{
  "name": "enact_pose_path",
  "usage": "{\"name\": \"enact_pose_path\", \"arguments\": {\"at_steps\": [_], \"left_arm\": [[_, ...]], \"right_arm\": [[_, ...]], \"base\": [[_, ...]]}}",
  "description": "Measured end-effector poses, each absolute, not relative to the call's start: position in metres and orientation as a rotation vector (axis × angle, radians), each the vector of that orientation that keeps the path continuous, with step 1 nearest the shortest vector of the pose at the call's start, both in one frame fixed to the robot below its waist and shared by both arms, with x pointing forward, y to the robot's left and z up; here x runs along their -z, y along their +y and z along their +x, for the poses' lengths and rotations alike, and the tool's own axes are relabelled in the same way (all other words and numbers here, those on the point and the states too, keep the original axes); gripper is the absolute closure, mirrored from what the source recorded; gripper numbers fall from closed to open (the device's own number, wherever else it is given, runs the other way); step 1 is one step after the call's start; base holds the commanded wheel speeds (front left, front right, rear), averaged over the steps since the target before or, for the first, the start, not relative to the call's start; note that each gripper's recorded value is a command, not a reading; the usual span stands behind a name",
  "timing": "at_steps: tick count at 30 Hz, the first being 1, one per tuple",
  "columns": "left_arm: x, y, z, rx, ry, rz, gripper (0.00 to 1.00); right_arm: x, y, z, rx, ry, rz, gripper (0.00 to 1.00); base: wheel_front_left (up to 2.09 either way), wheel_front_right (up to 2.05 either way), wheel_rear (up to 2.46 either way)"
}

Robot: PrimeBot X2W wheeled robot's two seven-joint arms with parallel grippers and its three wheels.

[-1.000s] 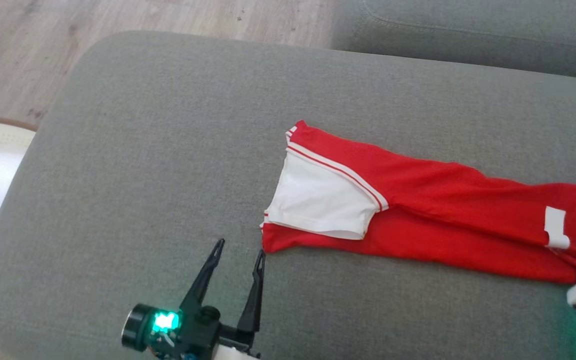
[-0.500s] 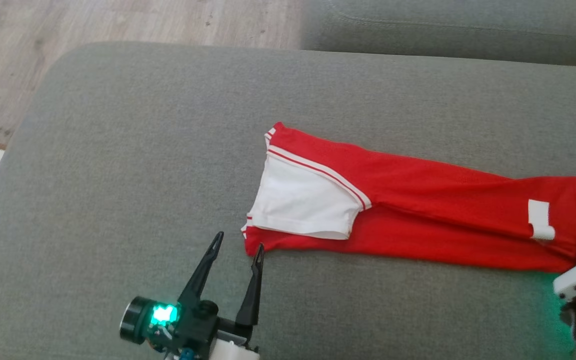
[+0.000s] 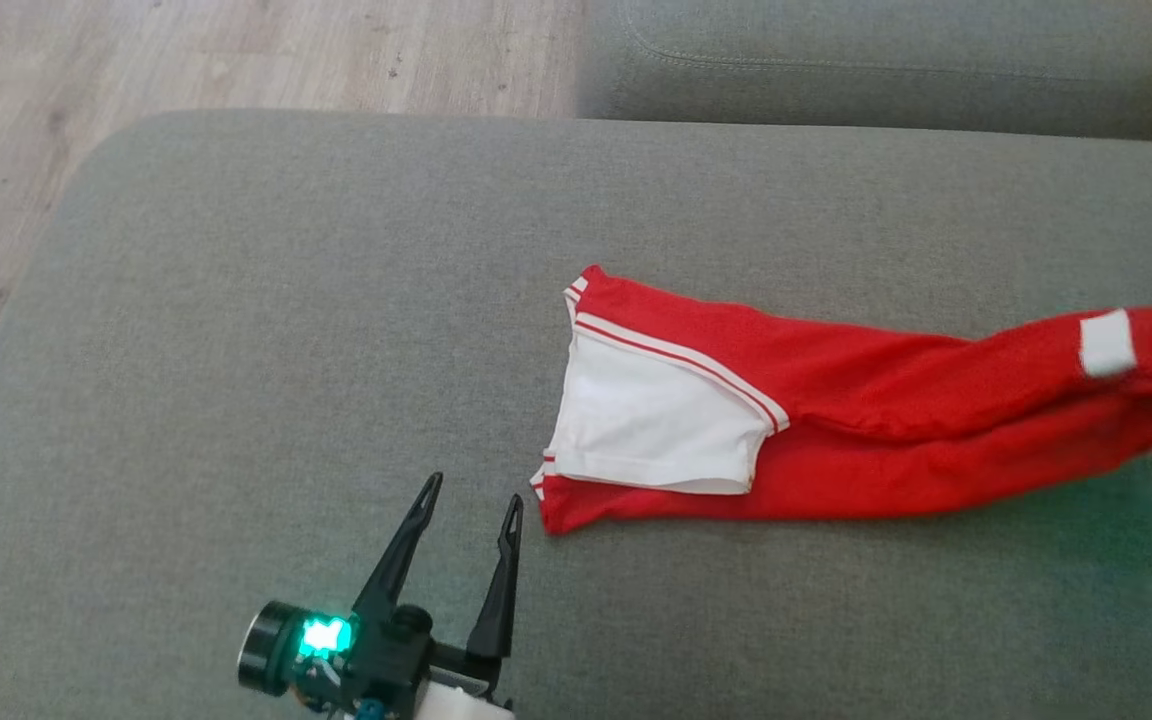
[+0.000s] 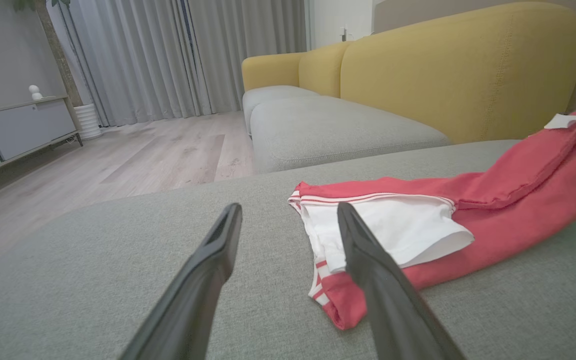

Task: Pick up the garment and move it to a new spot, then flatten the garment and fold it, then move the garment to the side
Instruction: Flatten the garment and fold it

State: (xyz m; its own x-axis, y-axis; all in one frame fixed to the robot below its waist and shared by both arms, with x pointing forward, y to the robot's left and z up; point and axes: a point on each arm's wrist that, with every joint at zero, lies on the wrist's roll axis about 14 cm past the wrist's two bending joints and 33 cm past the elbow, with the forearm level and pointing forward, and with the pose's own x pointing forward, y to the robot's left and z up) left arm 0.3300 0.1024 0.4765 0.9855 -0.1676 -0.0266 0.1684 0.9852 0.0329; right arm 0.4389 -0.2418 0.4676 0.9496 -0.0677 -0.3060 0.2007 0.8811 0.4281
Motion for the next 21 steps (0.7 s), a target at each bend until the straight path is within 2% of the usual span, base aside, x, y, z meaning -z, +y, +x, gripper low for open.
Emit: {"name": "enact_pose_path", "arguments": {"at_steps": [8,9,14,21], "left_arm": [[-0.479,0.111,0.325,0.135,0.016,0.038,0.00],[-0.479,0.116,0.323,0.115,0.016,0.036,0.00],[-0.478,0.128,0.316,0.070,0.022,0.040,0.00],[-0.477,0.146,0.305,-0.002,0.026,0.039,0.00]], "right_arm": [[-0.499,-0.140,0.457,-0.170,0.278,0.512,1.00],[-0.496,-0.105,0.456,-0.265,0.313,0.537,1.00],[-0.491,-0.022,0.447,-0.481,0.388,0.546,1.00],[-0.479,0.056,0.428,-0.675,0.478,0.546,1.00]], "base": [[0.00,0.00,0.00],[0.00,0.00,0.00],[0.00,0.00,0.00],[0.00,0.00,0.00]]}}
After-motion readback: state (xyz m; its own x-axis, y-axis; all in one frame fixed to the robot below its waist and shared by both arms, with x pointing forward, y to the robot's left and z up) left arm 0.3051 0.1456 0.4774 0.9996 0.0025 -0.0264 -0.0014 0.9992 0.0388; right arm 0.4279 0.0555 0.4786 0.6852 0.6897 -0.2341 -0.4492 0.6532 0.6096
